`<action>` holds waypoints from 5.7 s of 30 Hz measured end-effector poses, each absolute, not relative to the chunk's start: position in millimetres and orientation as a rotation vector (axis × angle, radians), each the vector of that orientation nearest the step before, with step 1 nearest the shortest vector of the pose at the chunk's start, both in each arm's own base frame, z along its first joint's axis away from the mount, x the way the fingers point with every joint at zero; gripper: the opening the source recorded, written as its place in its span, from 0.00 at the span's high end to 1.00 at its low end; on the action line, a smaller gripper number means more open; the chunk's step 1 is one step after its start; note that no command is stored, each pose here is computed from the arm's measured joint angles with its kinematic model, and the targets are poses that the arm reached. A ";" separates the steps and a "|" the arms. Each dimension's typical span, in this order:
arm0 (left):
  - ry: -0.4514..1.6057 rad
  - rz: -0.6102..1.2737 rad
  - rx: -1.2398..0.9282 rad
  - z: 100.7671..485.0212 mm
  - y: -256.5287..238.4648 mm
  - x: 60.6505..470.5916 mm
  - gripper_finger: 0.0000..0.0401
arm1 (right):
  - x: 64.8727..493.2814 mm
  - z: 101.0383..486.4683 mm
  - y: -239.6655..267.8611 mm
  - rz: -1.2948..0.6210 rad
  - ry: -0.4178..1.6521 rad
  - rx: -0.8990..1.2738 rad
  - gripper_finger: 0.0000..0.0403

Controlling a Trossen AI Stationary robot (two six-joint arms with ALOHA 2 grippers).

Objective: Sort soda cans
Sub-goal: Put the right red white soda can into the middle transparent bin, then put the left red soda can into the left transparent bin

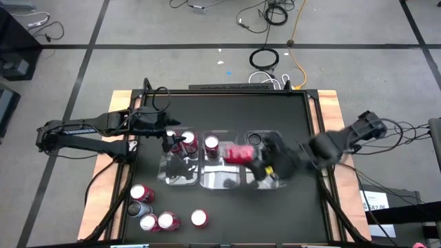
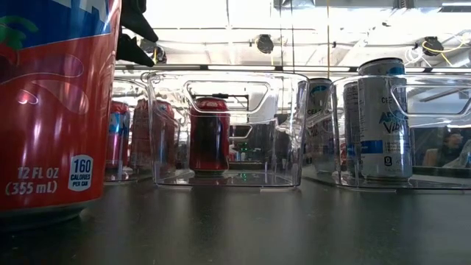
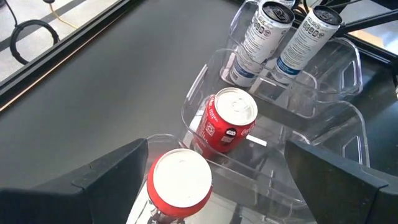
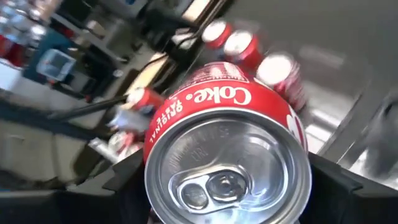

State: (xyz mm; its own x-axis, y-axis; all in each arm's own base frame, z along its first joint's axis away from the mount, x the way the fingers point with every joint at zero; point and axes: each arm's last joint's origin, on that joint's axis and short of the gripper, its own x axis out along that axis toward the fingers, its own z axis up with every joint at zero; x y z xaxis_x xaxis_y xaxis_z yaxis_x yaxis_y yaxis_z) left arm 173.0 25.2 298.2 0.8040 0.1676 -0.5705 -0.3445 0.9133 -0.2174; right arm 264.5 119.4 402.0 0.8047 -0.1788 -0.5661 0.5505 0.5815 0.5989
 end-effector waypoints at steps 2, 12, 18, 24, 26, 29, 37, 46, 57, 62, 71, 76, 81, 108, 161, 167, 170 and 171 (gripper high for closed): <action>0.575 0.279 -0.321 298.2 25.2 173.0 0.04 | 278.9 404.6 98.9 -0.463 0.511 0.814 0.30; 0.576 0.279 -0.321 298.2 25.2 172.9 0.04 | 347.0 397.2 27.3 -0.521 0.925 0.594 0.30; 0.577 0.279 -0.320 298.1 25.2 172.9 0.04 | 373.8 384.4 14.1 -0.523 1.122 0.489 0.30; 0.580 0.280 -0.320 297.9 25.2 172.7 0.04 | 400.1 347.5 12.0 -0.444 1.277 0.461 0.30; 0.580 0.279 -0.320 297.9 25.2 172.7 0.04 | 405.8 338.5 10.7 -0.438 1.302 0.431 0.30; 0.579 0.280 -0.320 297.9 25.2 172.8 0.04 | 414.0 325.3 7.5 -0.435 1.334 0.401 0.30; 0.580 0.279 -0.322 297.9 25.1 172.7 0.04 | 434.8 288.0 -11.6 -0.430 1.413 0.351 0.29; 0.607 0.221 -0.343 296.4 23.1 171.8 0.04 | 441.4 268.3 -29.5 -0.422 1.455 0.331 0.29; 0.606 0.218 -0.346 296.6 23.0 171.6 0.04 | 443.5 246.5 -34.8 -0.432 1.471 0.340 0.29; 0.608 0.218 -0.348 296.4 23.0 171.6 0.04 | 445.1 234.1 -34.1 -0.417 1.468 0.368 0.29; 0.609 0.217 -0.347 296.4 23.0 171.5 0.04 | 444.2 232.2 -33.0 -0.439 1.472 0.383 0.25; 0.608 0.217 -0.346 296.4 23.0 171.6 0.04 | 442.2 230.9 -32.4 -0.471 1.492 0.404 0.17; 0.608 0.216 -0.344 296.5 23.0 171.6 0.04 | 440.5 228.8 -32.3 -0.474 1.518 0.400 0.14; 0.608 0.216 -0.339 296.4 23.0 171.7 0.04 | 376.4 359.7 11.4 -0.637 1.104 0.569 0.13; 0.572 0.203 -0.261 299.5 23.8 174.5 0.04 | 83.4 267.6 40.6 -0.154 0.568 0.378 0.99; 0.572 0.203 -0.262 299.5 23.8 174.6 0.04 | 57.7 228.9 22.2 -0.184 0.587 0.384 1.00; 0.572 0.208 -0.260 299.4 24.0 174.6 0.04 | 56.4 219.4 20.5 -0.192 0.561 0.379 0.99; 0.572 0.213 -0.259 299.4 24.1 174.6 0.04 | 58.3 217.8 21.2 -0.199 0.535 0.360 0.99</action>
State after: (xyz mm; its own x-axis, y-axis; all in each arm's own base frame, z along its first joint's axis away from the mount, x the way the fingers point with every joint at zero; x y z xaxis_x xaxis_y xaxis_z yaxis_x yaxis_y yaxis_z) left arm 174.6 24.1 299.4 0.8207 0.1261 -0.5572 -0.2686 0.9460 -0.1816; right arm 58.3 21.2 217.8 0.8430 -0.0914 -0.5301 0.2770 0.9185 0.2822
